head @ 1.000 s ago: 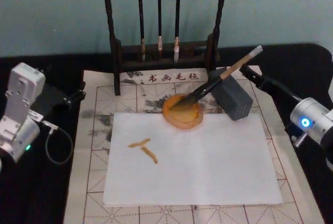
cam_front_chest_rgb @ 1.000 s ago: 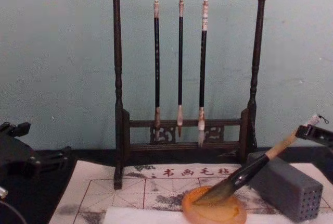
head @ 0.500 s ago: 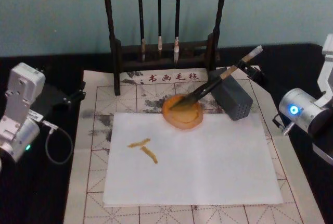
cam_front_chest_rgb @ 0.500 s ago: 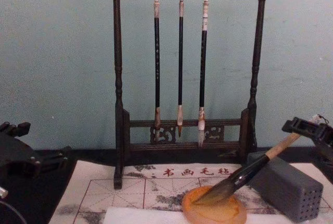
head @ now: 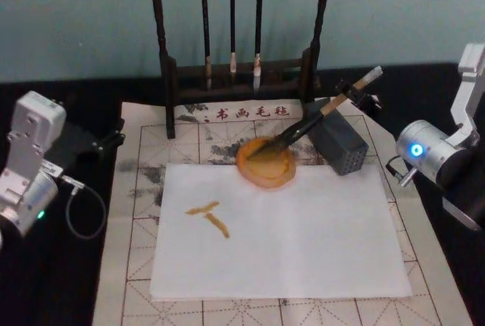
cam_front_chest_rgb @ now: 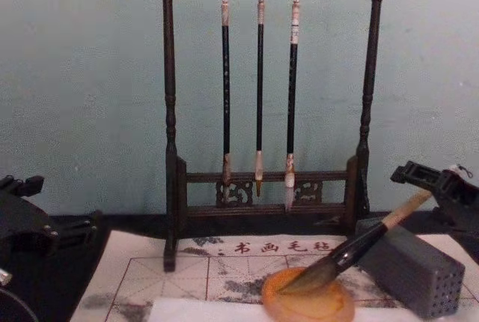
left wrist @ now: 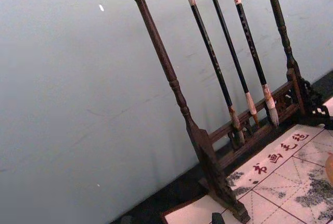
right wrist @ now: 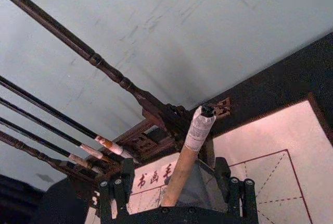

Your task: Pick up the brush from the inkstone, write on the paper, then place the brush back to its original position.

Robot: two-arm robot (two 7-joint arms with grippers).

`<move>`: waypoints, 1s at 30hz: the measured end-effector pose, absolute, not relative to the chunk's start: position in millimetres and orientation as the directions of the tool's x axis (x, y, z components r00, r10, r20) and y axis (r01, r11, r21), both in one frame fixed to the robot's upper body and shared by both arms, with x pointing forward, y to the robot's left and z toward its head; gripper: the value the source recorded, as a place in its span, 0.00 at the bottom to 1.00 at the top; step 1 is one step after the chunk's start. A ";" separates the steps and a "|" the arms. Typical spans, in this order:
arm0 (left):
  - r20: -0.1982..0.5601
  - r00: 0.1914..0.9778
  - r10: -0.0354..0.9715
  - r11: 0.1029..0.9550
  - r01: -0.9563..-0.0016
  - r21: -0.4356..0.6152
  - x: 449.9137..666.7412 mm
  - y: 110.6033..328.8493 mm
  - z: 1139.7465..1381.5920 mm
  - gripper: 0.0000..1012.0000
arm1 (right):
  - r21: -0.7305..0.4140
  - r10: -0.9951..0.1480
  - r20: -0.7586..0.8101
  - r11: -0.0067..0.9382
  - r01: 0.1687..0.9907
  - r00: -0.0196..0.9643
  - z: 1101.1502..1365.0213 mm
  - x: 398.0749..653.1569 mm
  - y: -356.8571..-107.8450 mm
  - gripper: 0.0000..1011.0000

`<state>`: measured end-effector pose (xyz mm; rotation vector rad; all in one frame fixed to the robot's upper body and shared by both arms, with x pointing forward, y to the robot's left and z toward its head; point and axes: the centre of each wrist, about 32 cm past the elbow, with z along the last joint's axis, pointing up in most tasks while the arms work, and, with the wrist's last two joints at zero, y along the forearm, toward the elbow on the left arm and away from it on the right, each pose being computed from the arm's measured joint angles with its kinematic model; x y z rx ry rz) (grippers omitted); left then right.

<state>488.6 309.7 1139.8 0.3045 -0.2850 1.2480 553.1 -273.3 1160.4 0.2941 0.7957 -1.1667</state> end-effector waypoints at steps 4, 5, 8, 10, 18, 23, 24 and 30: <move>0.374 0.292 0.880 0.287 -0.955 0.070 488.6 309.6 1139.8 0.99 | -0.186 -0.698 -0.697 0.395 0.900 0.162 1159.7 555.3 -271.8 0.99; 0.374 0.292 0.880 0.287 -0.955 0.070 488.6 309.7 1139.8 0.99 | -0.185 -0.697 -0.699 0.395 0.900 0.162 1159.5 555.8 -271.5 0.99; 0.374 0.292 0.880 0.287 -0.955 0.070 488.6 309.7 1139.8 0.99 | -0.183 -0.690 -0.706 0.396 0.900 0.160 1159.1 557.6 -270.5 0.99; 0.374 0.292 0.880 0.287 -0.955 0.070 488.6 309.7 1139.8 0.99 | -0.183 -0.686 -0.710 0.396 0.900 0.158 1158.7 559.3 -269.5 0.99; 0.374 0.292 0.880 0.287 -0.955 0.070 488.6 309.7 1139.8 0.99 | -0.177 -0.676 -0.721 0.393 0.902 0.153 1158.3 562.5 -268.2 0.99; 0.374 0.292 0.880 0.287 -0.955 0.070 488.6 309.7 1139.8 0.99 | -0.176 -0.673 -0.725 0.384 0.906 0.145 1158.0 564.2 -269.2 0.99; 0.374 0.292 0.880 0.287 -0.955 0.070 488.6 309.7 1139.8 0.99 | -0.176 -0.672 -0.726 0.383 0.907 0.143 1158.0 564.4 -269.5 0.99; 0.374 0.292 0.880 0.287 -0.955 0.070 488.6 309.7 1139.8 0.99 | -0.176 -0.665 -0.734 0.382 0.907 0.137 1157.7 565.0 -271.1 0.99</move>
